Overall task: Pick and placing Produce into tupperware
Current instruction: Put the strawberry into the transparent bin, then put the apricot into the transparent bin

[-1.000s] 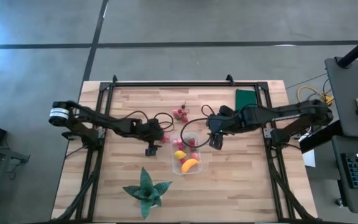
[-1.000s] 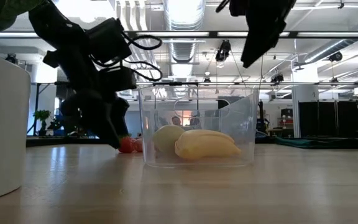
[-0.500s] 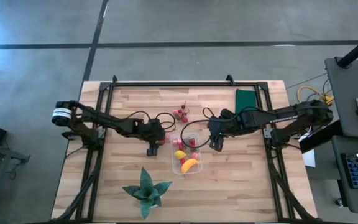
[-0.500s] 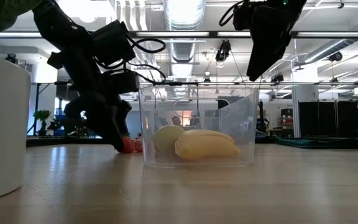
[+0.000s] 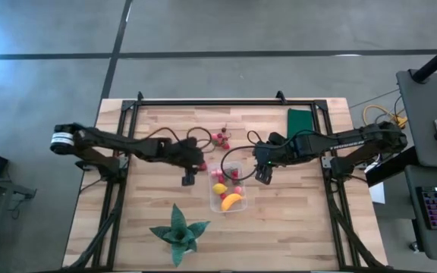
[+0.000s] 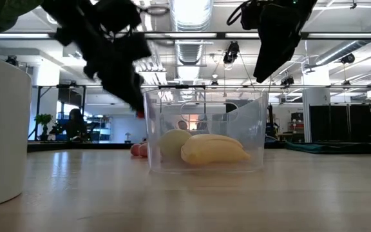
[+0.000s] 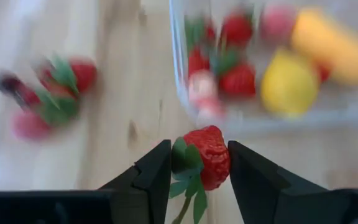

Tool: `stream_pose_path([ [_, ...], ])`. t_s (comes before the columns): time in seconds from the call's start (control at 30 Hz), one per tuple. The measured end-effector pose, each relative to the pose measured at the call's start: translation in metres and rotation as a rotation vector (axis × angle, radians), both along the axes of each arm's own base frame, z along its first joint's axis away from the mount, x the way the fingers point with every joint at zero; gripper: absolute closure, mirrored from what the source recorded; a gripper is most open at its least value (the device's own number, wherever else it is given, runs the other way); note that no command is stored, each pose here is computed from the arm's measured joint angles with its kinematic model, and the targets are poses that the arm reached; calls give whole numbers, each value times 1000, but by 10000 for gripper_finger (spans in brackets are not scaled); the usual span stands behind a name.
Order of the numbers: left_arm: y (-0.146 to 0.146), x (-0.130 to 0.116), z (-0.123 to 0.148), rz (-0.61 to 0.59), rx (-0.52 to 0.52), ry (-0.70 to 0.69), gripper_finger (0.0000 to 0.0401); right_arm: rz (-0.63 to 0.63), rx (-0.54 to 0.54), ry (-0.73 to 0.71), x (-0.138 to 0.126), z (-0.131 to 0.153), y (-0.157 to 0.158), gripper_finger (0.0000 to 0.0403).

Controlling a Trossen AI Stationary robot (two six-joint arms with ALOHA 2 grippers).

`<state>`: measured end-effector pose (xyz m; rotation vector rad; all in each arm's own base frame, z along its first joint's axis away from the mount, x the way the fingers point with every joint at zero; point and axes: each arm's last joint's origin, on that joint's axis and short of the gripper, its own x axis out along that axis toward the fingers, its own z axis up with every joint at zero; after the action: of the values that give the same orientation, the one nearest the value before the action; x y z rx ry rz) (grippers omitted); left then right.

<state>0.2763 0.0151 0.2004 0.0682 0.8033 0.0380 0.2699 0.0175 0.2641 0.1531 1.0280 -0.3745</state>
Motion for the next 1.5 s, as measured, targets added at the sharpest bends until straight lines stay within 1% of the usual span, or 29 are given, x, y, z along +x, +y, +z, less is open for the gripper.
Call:
stream_pose_path([
  [0.07,-1,1,20,-29,-24,-69,274,0,0,-1,0,0,0,163],
  [0.17,-5,9,43,-134,-115,-193,275,3,-2,0,0,0,0,163],
  [0.27,-14,22,43,-230,-238,-186,275,10,-5,1,0,0,0,163],
  [0.37,-20,37,32,-263,-270,-130,275,10,-5,3,0,0,0,163],
  [0.43,-20,48,36,-264,-270,-150,269,15,4,4,0,0,0,163],
  [0.57,-19,59,43,-241,-291,-174,234,25,15,2,-1,1,2,163],
  [0.8,-19,55,40,-174,-340,-127,145,40,16,0,-3,2,6,163],
  [0.87,-18,51,40,-160,-339,-94,127,40,16,-3,-3,3,6,163],
  [0.93,-17,44,45,-131,-321,-63,118,37,17,-15,-3,4,5,163],
  [1.07,-9,27,52,-43,-254,14,114,7,26,-51,-1,8,-4,163],
  [1.17,4,16,56,35,-219,51,114,-23,34,-94,3,17,-18,163],
  [1.27,21,7,53,122,-168,91,114,-60,19,-127,5,26,-34,163],
  [1.37,40,4,46,136,-122,112,113,-91,-2,-164,7,33,-50,163],
  [1.4,45,4,43,125,-99,121,113,-101,-8,-175,8,35,-55,163],
  [1.5,57,5,27,63,-37,206,113,-124,-28,-190,7,42,-67,163],
])
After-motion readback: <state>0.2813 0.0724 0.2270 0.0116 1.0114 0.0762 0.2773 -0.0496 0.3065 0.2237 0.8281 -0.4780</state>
